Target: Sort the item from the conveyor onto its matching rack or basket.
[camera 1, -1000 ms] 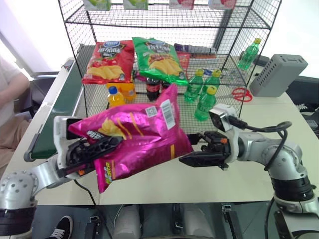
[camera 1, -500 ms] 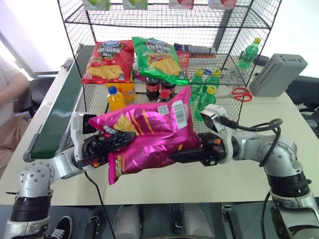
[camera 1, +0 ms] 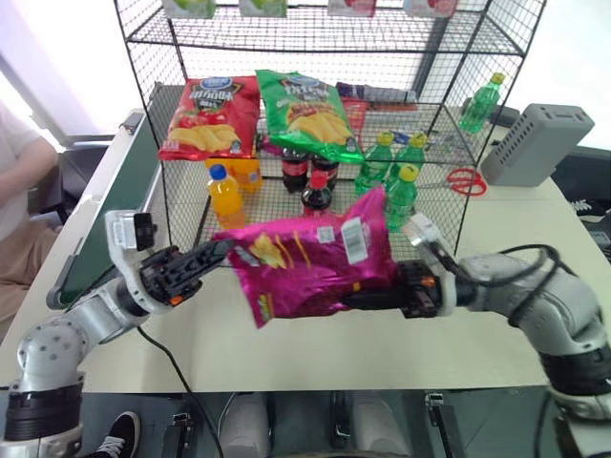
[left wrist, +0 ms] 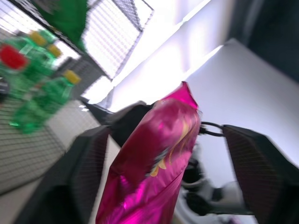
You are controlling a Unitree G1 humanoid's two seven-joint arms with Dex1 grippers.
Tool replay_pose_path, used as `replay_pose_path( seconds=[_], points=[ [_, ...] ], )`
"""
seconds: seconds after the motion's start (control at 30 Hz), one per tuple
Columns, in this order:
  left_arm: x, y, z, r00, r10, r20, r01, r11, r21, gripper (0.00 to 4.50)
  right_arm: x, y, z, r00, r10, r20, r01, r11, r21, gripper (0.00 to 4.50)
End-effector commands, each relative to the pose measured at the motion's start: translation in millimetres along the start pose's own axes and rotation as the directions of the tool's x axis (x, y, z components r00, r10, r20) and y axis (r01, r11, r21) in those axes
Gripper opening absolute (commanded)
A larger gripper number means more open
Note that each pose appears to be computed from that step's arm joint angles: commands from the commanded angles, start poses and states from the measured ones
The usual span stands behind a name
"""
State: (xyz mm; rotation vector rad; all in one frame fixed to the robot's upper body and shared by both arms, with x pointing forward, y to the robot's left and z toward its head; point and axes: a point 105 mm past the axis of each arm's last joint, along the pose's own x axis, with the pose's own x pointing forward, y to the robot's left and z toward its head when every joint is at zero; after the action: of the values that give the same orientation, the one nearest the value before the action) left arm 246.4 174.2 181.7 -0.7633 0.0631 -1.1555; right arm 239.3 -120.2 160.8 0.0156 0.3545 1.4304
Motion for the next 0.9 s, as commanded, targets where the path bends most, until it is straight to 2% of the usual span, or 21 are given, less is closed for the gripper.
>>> replay_pose_path(
  seconds=[0.03,0.1,0.13,0.2,0.27,0.33,0.47,0.53,0.57,0.67,0.73,0.9],
  points=[
    [-5.0,-6.8,2.9,0.998,0.025,-0.062,-0.015,0.989,0.146,4.50,-23.6,12.0,33.3,0.995,-0.074,0.071,0.087,0.975,-0.203,0.35],
    [-7.3,-6.1,-1.2,0.994,0.040,-0.102,-0.018,0.977,0.211,4.50,-34.5,20.3,44.8,0.988,-0.100,0.115,0.128,0.955,-0.269,0.35],
    [-5.9,-3.3,-0.1,0.994,0.053,-0.094,-0.028,0.968,0.251,4.50,-39.4,16.4,54.2,0.973,-0.163,0.163,0.214,0.902,-0.374,0.35],
    [-2.6,0.6,0.1,0.995,0.054,-0.086,-0.028,0.959,0.282,4.50,-44.2,23.4,69.8,0.940,-0.200,0.276,0.304,0.856,-0.417,0.35],
    [1.8,5.0,-1.6,0.996,0.043,-0.083,-0.017,0.959,0.284,4.50,-48.4,28.7,76.3,0.909,-0.251,0.333,0.389,0.798,-0.461,0.35],
    [6.3,9.2,-4.6,0.996,0.026,-0.085,-0.001,0.961,0.277,4.50,-62.5,23.3,85.0,0.856,-0.334,0.393,0.502,0.719,-0.482,0.35],
    [17.5,12.4,-8.8,0.994,-0.016,-0.107,0.045,0.960,0.277,4.50,-103.0,4.3,111.4,0.701,-0.471,0.535,0.712,0.508,-0.485,0.35],
    [22.7,13.8,-7.2,0.994,-0.029,-0.109,0.059,0.956,0.288,4.50,-105.5,-7.7,104.7,0.691,-0.532,0.489,0.716,0.408,-0.567,0.35],
    [24.5,14.3,-6.5,0.993,-0.032,-0.112,0.064,0.953,0.298,4.50,-103.7,-12.3,99.3,0.701,-0.547,0.459,0.697,0.387,-0.604,0.35],
    [29.4,13.2,-6.3,0.991,-0.041,-0.125,0.080,0.942,0.327,4.50,-104.7,-35.3,84.3,0.675,-0.642,0.363,0.598,0.189,-0.779,0.35],
    [31.3,10.3,-8.1,0.990,-0.049,-0.134,0.092,0.938,0.333,4.50,-111.5,-48.5,89.1,0.615,-0.684,0.393,0.576,0.049,-0.816,0.35],
    [32.4,4.8,-15.6,0.985,-0.043,-0.166,0.105,0.916,0.388,4.50,-114.3,-59.9,108.1,0.535,-0.664,0.522,0.563,-0.181,-0.806,0.35]
  ],
)
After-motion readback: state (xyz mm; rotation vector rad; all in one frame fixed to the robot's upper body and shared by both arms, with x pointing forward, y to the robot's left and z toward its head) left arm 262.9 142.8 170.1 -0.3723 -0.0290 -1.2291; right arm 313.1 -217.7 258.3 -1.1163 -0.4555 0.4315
